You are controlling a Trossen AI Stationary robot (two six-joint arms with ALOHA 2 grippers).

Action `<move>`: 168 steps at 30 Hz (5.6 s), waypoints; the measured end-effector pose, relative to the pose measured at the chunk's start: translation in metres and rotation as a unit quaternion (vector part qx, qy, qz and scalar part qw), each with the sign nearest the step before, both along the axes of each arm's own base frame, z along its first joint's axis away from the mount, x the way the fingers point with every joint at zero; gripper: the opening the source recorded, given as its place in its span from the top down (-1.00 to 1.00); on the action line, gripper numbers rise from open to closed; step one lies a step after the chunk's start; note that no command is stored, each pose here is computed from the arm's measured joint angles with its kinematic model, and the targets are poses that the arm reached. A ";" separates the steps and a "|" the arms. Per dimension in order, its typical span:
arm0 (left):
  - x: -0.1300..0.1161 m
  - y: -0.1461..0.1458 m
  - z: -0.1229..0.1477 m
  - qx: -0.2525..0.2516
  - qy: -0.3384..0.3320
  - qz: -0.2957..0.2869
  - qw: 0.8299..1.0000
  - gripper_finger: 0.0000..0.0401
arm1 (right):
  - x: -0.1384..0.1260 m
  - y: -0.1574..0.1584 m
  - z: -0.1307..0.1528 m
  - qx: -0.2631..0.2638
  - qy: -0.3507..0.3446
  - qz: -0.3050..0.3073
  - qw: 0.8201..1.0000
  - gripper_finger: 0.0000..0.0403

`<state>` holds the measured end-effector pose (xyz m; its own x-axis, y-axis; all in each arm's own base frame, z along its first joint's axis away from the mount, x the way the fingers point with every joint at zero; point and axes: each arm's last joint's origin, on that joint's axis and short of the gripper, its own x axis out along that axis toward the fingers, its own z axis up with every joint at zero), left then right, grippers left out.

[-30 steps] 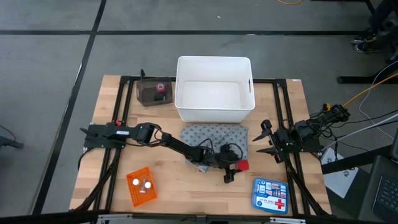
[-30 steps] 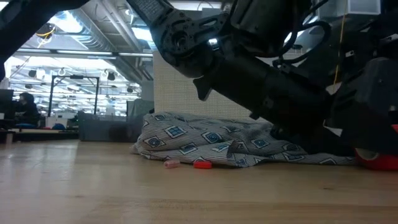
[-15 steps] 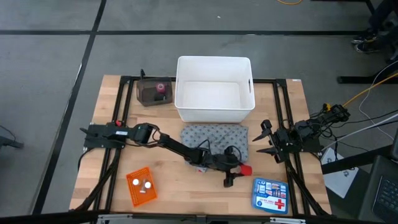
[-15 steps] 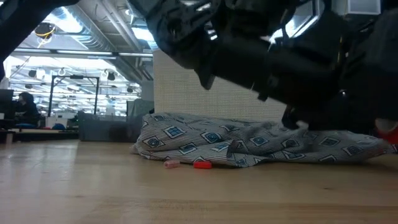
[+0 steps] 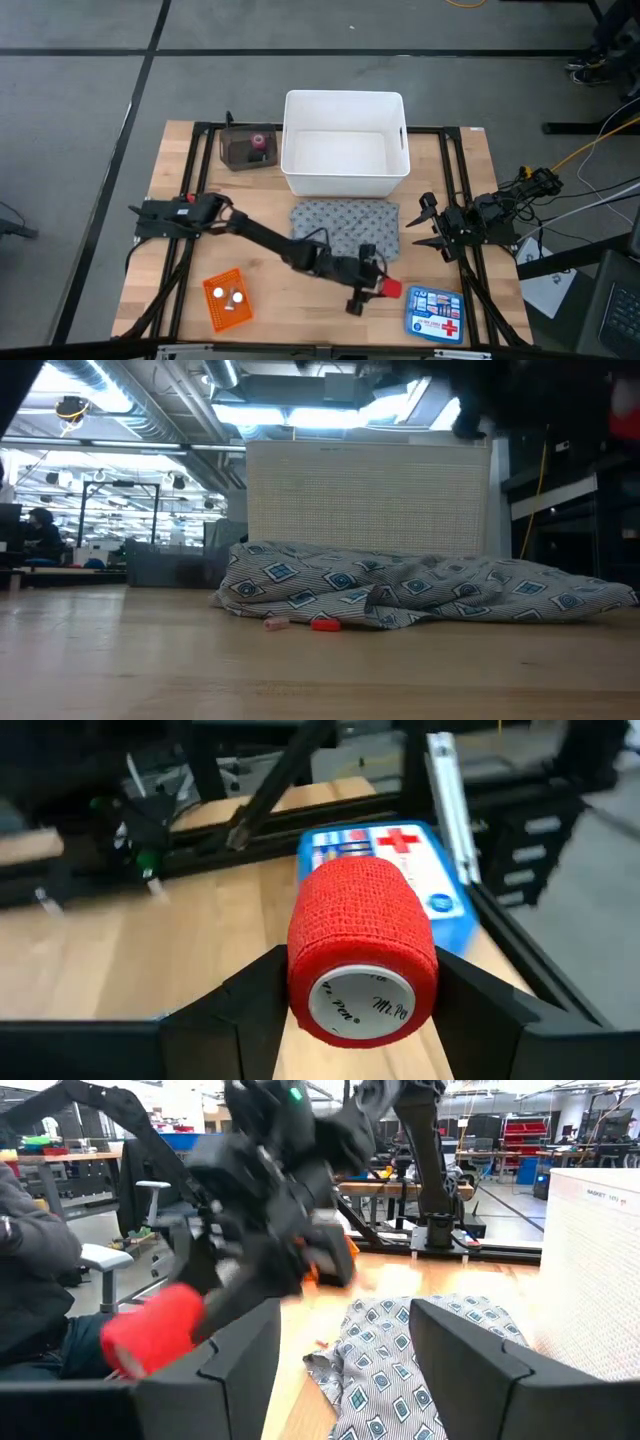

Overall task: Pick & Place Medicine items
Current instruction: Put the red bandage into the black bin

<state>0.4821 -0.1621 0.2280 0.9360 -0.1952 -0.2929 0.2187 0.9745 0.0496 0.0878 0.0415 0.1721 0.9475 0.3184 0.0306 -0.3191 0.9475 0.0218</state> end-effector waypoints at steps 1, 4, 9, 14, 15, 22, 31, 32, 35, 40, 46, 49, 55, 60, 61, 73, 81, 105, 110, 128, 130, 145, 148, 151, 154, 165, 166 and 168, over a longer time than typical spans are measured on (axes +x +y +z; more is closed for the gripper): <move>-0.005 -0.004 0.006 0.016 0.003 -0.002 1.000 -0.06 | 0.000 0.000 0.000 0.000 0.000 0.000 1.000 -0.11; -0.025 -0.014 0.029 0.059 0.022 -0.003 0.998 -0.06 | 0.000 0.000 0.000 0.000 0.000 0.000 1.000 -0.11; -0.057 -0.016 0.067 0.097 0.056 0.007 0.994 -0.06 | 0.000 0.000 0.000 0.000 0.000 0.000 1.000 -0.11; -0.087 -0.011 0.085 0.138 0.115 0.053 0.982 -0.06 | 0.000 0.000 0.000 0.000 0.000 0.001 1.000 -0.11; -0.092 -0.010 0.088 0.143 0.123 0.063 0.980 -0.06 | 0.000 0.000 0.000 0.000 0.000 0.002 1.000 -0.11; -0.136 -0.020 0.105 0.153 0.179 0.106 0.966 -0.06 | 0.000 0.000 0.000 0.000 0.000 0.001 1.000 -0.11; -0.204 -0.034 0.113 0.131 0.253 0.189 0.940 -0.06 | 0.000 0.000 0.000 0.000 0.000 0.001 1.000 -0.11; -0.211 -0.037 0.114 0.126 0.256 0.198 0.938 -0.06 | 0.000 0.000 0.000 0.000 0.000 0.000 1.000 -0.11; -0.232 -0.047 0.111 0.119 0.267 0.227 0.929 -0.06 | 0.000 0.000 0.000 0.000 0.000 0.000 1.000 -0.11; -0.266 -0.063 0.104 0.093 0.272 0.271 0.919 -0.06 | 0.000 0.000 0.000 0.000 0.000 0.000 1.000 -0.11; -0.297 -0.079 0.083 0.047 0.307 0.301 0.902 -0.06 | 0.000 0.000 0.000 0.000 0.000 0.000 1.000 -0.11; -0.307 -0.084 0.071 0.025 0.356 0.304 0.884 -0.06 | 0.000 0.000 0.000 0.000 0.000 0.000 1.000 -0.11; -0.315 -0.093 0.060 -0.014 0.397 0.295 0.869 -0.06 | 0.000 0.000 0.000 0.000 0.000 0.000 1.000 -0.11; -0.313 -0.101 0.053 -0.055 0.403 0.278 0.870 -0.06 | 0.000 0.000 0.000 0.000 0.000 0.000 1.000 -0.11; -0.313 -0.102 0.052 -0.062 0.404 0.277 0.869 -0.06 | 0.000 0.000 0.000 0.000 0.000 0.000 1.000 -0.11; -0.320 -0.078 0.056 0.034 0.343 0.365 0.865 -0.06 | 0.000 0.000 0.000 0.000 0.000 0.000 1.000 -0.11; -0.334 -0.040 0.065 0.033 0.272 0.364 0.890 -0.06 | 0.000 0.000 0.000 0.000 0.000 0.001 1.000 -0.11; -0.396 0.129 0.059 -0.013 0.134 0.477 0.869 -0.06 | 0.000 0.000 0.000 0.000 0.000 0.001 1.000 -0.11; -0.401 0.147 0.063 -0.007 0.133 0.521 0.843 -0.06 | 0.000 0.000 0.000 0.000 0.000 0.000 1.000 -0.11; -0.350 0.200 0.081 0.000 0.098 0.500 0.861 -0.06 | 0.000 0.000 0.000 0.000 0.000 0.000 1.000 -0.11; -0.348 0.213 0.075 0.008 0.106 0.515 0.850 -0.06 | 0.000 0.000 0.000 0.000 0.000 0.000 1.000 -0.11; -0.360 0.299 0.018 -0.035 0.129 0.618 0.775 -0.06 | 0.000 0.000 0.000 0.000 0.000 0.000 1.000 -0.11; -0.364 0.313 0.007 -0.037 0.147 0.628 0.764 -0.06 | 0.000 0.000 0.000 0.000 0.000 0.000 1.000 -0.11; -0.366 0.326 0.000 -0.049 0.154 0.627 0.762 -0.06 | 0.000 0.000 0.000 0.000 0.000 0.000 1.000 -0.11; -0.368 0.338 -0.006 -0.055 0.160 0.637 0.752 -0.06 | 0.000 0.000 0.000 0.000 0.000 0.000 1.000 -0.11; -0.380 0.358 -0.022 -0.080 0.188 0.649 0.733 -0.06 | 0.000 0.000 0.000 0.000 0.000 0.000 1.000 -0.11; -0.380 0.358 -0.022 -0.080 0.188 0.649 0.733 -0.06 | 0.000 0.000 0.000 0.000 0.000 0.000 1.000 -0.11; -0.380 0.358 -0.023 -0.088 0.187 0.649 0.733 -0.06 | 0.000 0.000 0.000 0.000 0.000 0.000 1.000 -0.11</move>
<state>0.1026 0.1955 0.2055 0.2280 0.7218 -0.6534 -0.9307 0.3586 0.0714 0.0878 0.0415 0.1721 0.9474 0.3187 0.0305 -0.3194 0.9474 0.0217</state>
